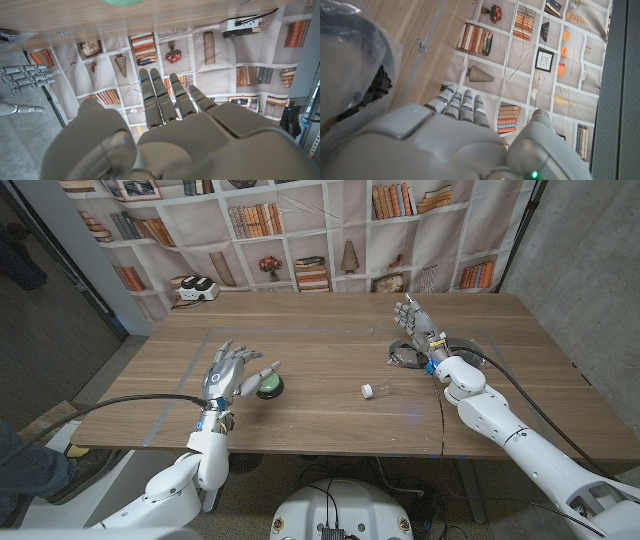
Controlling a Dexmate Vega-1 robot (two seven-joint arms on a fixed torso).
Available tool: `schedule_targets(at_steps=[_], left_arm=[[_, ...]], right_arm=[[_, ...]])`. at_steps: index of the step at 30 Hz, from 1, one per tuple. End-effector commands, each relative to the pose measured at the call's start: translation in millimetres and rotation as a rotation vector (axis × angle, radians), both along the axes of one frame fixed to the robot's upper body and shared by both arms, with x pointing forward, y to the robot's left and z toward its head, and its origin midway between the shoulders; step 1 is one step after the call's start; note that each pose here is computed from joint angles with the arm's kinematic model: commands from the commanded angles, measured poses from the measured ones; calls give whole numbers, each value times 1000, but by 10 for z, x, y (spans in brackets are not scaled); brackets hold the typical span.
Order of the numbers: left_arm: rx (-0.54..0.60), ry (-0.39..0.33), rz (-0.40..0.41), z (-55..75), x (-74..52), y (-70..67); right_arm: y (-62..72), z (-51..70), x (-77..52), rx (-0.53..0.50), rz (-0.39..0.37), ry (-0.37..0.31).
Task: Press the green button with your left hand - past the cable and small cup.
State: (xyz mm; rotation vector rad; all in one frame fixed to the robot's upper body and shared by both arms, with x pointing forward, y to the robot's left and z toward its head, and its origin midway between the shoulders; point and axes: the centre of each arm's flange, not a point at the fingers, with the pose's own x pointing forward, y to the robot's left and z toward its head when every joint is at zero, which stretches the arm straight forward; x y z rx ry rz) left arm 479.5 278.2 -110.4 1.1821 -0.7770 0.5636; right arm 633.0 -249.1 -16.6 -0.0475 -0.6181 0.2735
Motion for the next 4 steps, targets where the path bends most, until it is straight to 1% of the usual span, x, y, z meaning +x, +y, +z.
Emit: schedule_targets(at_steps=[1,4], left_arm=[[-2,19,8,3,-43,-1],[-1,14,10,15,-67,-2]], right_arm=[[10,28,33,3,13,-9],[24,27,48,4,18,-6]])
